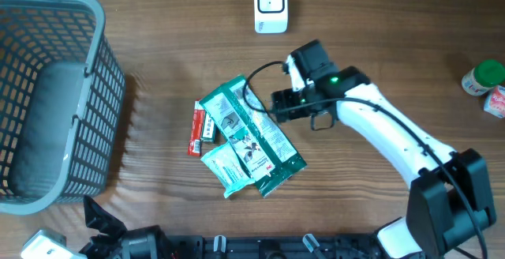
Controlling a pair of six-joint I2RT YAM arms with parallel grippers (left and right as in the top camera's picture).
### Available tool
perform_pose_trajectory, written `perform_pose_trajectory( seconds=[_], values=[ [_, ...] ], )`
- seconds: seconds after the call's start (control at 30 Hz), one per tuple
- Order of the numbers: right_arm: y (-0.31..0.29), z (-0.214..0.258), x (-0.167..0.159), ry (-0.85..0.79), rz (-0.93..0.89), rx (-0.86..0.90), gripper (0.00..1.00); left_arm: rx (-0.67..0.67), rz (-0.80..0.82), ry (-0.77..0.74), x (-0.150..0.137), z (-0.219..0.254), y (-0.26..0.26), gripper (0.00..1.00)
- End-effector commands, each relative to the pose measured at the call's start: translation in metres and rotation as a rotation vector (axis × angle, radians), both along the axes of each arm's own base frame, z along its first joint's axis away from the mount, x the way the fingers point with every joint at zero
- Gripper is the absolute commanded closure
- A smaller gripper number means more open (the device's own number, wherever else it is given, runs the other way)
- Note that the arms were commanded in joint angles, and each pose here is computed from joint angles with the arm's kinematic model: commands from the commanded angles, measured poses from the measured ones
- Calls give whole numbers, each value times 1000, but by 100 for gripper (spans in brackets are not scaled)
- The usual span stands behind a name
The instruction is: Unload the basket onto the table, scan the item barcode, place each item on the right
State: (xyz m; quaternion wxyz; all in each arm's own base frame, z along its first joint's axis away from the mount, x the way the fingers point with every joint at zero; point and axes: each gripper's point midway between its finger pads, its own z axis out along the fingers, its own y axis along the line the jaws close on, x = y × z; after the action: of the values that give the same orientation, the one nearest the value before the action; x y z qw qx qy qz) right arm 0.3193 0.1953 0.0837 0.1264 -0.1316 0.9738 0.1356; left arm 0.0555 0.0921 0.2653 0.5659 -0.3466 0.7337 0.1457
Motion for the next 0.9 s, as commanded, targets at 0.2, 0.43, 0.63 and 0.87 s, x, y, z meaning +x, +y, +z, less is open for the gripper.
perform_pose_trajectory(
  seconds=[0.2,0.43,0.63,0.87],
  values=[
    [-3,19,-7,124,-38,219,12,41,29,35,-7,-1,5,0],
    [-28,23,-15,238,-59,462,0,-224,-438,-311,48,46,-74,0],
    [-29,-17,-37,316,-139,495,0,-703,-765,43,132,-36,-143,0],
    [-29,-15,-24,296,-192,516,0,-1287,-842,550,179,-126,-198,0]
  ],
)
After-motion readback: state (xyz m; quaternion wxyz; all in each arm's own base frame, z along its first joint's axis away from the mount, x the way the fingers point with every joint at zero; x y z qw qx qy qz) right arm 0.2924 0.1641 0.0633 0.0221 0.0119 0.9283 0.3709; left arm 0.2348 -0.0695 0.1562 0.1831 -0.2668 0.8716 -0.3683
